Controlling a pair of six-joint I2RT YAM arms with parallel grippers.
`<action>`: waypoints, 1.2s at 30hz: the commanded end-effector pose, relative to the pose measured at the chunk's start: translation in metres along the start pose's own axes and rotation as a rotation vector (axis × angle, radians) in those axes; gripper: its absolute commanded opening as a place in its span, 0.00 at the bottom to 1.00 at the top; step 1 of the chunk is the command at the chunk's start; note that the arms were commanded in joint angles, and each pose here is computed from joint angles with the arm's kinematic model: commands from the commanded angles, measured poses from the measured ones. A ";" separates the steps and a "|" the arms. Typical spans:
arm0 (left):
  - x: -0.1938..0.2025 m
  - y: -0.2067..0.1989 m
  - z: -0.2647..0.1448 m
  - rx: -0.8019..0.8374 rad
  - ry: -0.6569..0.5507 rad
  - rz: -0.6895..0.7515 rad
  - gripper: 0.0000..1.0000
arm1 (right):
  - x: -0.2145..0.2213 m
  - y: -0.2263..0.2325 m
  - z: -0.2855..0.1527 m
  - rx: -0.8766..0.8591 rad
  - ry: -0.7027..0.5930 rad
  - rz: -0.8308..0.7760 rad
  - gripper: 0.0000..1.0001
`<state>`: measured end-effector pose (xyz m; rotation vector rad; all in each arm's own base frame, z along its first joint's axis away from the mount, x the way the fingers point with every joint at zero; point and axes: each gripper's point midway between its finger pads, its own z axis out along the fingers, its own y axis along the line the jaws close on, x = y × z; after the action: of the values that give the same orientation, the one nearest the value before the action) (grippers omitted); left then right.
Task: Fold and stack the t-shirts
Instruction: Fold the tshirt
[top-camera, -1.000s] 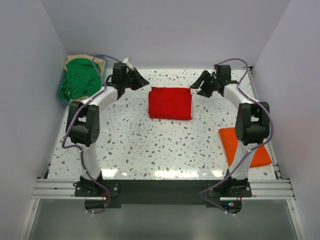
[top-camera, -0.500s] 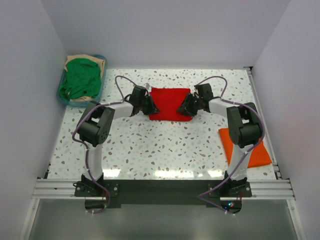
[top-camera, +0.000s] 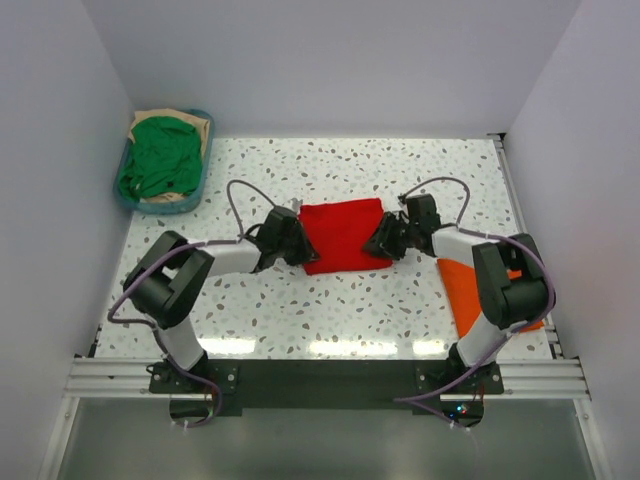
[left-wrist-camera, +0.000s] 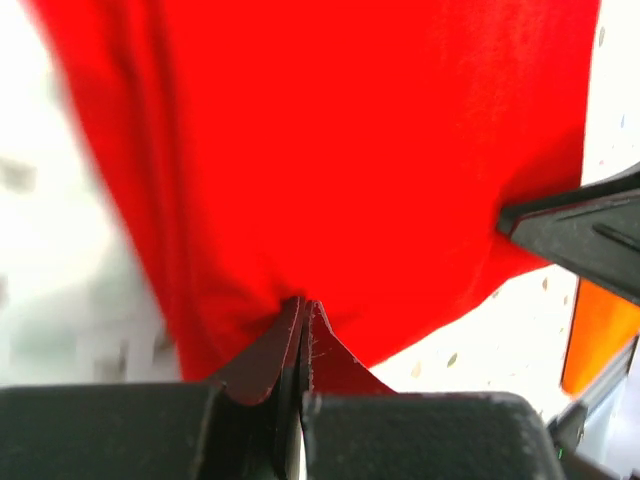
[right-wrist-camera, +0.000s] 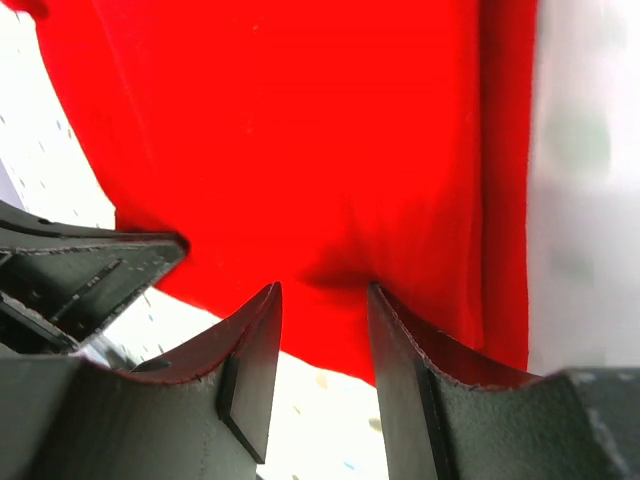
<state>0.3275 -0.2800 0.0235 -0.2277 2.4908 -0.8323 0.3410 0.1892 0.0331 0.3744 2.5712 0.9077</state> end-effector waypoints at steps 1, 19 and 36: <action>0.034 0.029 -0.022 -0.090 0.018 -0.028 0.00 | 0.035 -0.028 -0.018 0.079 0.040 -0.020 0.44; -0.048 -0.034 -0.027 0.030 -0.112 0.047 0.00 | -0.039 0.048 -0.042 -0.070 -0.086 -0.145 0.46; -0.116 0.038 0.029 0.063 -0.165 -0.145 0.00 | -0.107 0.004 0.039 -0.220 0.019 0.166 0.40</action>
<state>0.4281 -0.2262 0.0197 -0.4566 2.3639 -0.8734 0.4415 0.1792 0.0317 0.4827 2.5000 1.1991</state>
